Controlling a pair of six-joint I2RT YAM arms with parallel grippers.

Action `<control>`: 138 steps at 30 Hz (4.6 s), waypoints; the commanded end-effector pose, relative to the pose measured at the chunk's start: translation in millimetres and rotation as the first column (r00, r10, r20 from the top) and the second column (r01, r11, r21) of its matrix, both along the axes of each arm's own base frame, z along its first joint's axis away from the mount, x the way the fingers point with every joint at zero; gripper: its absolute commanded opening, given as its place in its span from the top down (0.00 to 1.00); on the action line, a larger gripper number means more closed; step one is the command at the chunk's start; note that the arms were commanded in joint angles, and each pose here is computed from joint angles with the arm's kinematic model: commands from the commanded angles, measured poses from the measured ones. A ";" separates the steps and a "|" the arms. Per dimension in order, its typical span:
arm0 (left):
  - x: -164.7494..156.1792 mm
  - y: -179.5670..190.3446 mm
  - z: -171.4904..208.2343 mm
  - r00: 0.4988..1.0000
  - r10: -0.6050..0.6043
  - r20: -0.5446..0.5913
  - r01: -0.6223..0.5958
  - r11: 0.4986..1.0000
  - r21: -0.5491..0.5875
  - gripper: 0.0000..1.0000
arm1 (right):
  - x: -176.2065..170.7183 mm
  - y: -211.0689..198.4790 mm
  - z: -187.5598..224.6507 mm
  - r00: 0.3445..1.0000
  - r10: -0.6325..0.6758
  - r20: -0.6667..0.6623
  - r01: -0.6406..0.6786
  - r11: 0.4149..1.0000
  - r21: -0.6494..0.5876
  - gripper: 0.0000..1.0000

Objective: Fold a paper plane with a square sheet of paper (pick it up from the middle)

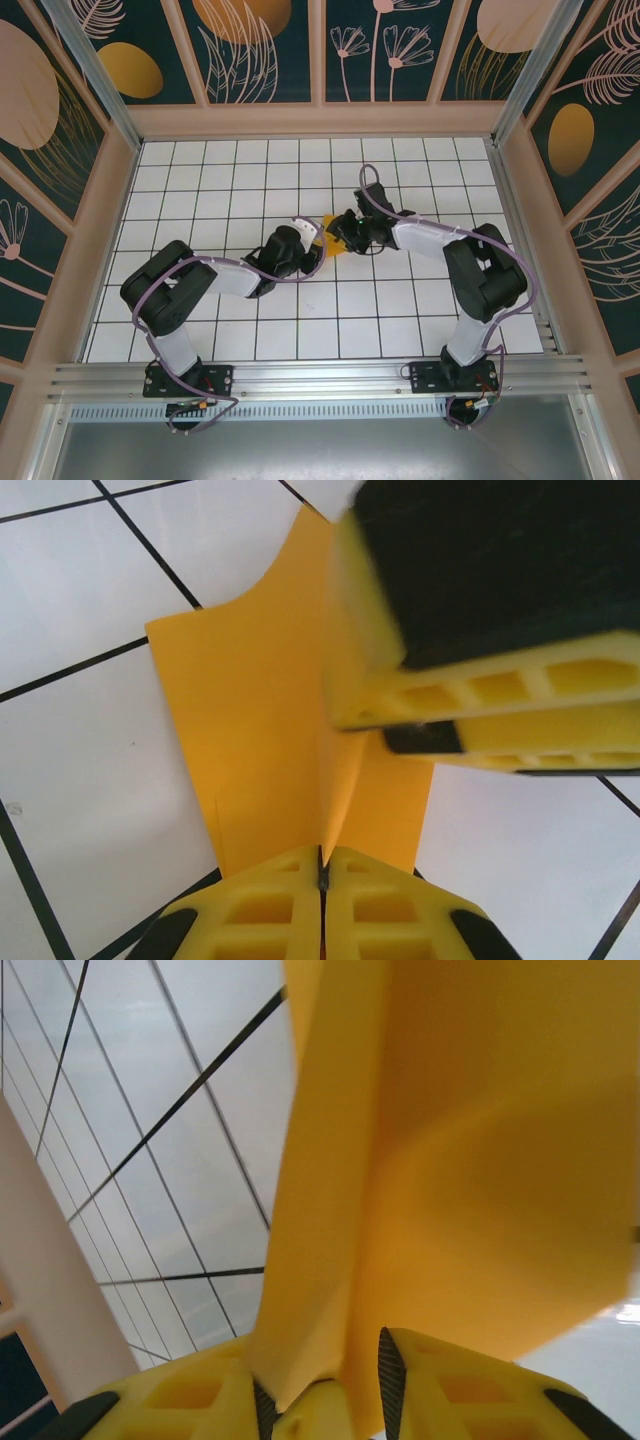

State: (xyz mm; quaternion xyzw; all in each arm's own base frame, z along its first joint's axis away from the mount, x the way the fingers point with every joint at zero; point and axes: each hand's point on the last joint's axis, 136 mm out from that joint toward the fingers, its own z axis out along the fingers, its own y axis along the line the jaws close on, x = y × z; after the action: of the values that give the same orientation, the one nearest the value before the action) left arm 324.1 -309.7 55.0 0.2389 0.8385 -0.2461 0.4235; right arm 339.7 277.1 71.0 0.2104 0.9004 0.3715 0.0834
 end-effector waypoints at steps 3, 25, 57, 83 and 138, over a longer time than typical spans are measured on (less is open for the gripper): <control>-8.5 1.6 -2.2 1.000 0.004 -0.030 -0.005 0.999 -0.054 0.94 | 9.7 -20.6 43.8 0.973 0.048 0.225 -0.059 0.997 0.044 0.53; -28.0 7.0 4.0 0.952 0.104 -0.289 -0.200 0.925 -0.323 0.96 | -20.3 5.5 -9.3 0.927 0.319 0.199 -0.332 0.943 0.034 0.63; -18.7 3.7 -13.8 0.923 0.151 -0.353 -0.247 0.938 -0.244 0.73 | -20.2 15.9 -39.5 0.924 0.358 0.138 -0.361 0.933 -0.003 0.54; -26.8 6.3 -10.0 0.908 0.098 -0.406 -0.257 0.897 -0.359 0.92 | -22.4 24.2 -23.2 0.878 0.412 0.241 -0.432 0.901 0.035 0.54; -31.9 3.8 -15.0 0.893 0.035 -0.448 -0.215 0.909 -0.358 0.94 | -24.2 10.4 -31.5 0.902 0.373 0.216 -0.379 0.925 -0.013 0.53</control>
State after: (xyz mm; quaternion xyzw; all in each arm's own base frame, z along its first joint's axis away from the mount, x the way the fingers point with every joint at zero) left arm 286.2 -302.4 30.2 0.0108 0.8711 -0.4187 0.2562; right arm 321.4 292.9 35.0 0.0007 0.9061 0.4112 0.0993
